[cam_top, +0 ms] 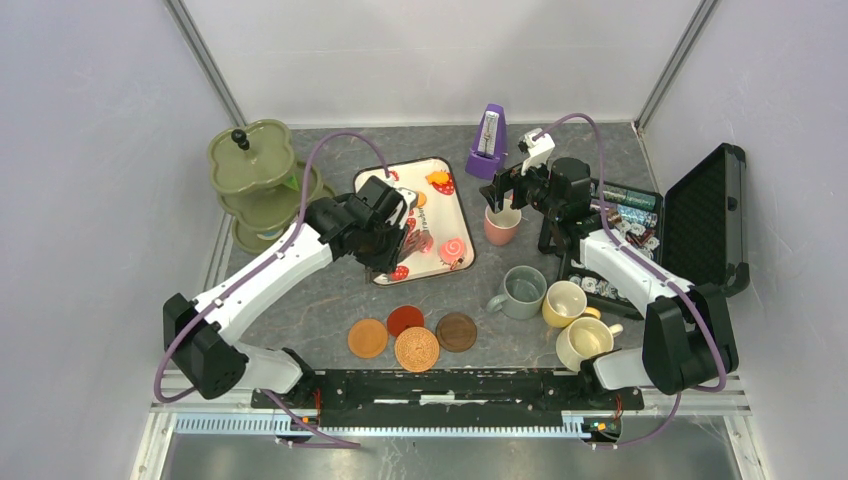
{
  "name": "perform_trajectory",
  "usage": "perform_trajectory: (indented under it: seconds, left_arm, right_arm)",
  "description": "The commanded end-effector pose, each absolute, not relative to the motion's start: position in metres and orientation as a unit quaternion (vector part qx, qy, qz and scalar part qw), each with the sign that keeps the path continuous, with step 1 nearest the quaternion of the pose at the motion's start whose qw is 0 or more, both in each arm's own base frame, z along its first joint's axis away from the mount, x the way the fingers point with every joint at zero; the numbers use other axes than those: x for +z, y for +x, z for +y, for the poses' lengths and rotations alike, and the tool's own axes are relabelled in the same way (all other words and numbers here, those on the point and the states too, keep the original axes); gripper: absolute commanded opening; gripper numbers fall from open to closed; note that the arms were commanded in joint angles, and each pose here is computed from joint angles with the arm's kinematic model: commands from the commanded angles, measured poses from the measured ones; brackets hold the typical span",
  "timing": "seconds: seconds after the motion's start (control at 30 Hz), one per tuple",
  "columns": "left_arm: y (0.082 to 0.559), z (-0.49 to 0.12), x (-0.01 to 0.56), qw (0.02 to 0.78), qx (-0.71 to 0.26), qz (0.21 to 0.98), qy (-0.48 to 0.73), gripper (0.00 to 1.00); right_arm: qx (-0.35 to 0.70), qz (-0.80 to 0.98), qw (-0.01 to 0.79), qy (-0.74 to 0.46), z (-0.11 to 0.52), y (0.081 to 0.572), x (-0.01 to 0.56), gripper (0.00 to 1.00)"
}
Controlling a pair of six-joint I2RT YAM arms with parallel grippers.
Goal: Serve the afternoon tea
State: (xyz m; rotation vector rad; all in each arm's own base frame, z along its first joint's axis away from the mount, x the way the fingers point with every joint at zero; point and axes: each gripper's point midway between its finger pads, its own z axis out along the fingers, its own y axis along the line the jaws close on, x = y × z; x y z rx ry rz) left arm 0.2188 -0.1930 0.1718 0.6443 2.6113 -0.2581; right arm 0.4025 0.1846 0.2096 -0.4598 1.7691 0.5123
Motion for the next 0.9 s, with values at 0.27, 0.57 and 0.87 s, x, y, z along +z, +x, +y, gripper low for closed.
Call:
perform_trajectory:
  seconds: [0.27,0.57,0.87]
  left_arm:
    - [0.259,-0.214,0.183,0.268,-0.082,0.937,0.209,0.37]
    - [0.281,-0.208,0.206,0.319,-0.057,0.926,0.195,0.36]
    - [0.295,-0.173,0.204,0.318,-0.001,0.937,0.142,0.37]
  right_arm:
    - [0.223,0.737,0.607,-0.198,0.187,0.410,0.235,0.93]
    - [0.224,0.738,0.605,-0.199,0.187,0.411,0.234,0.93]
    - [0.224,0.737,0.605,-0.200,0.187,0.410,0.235,0.93]
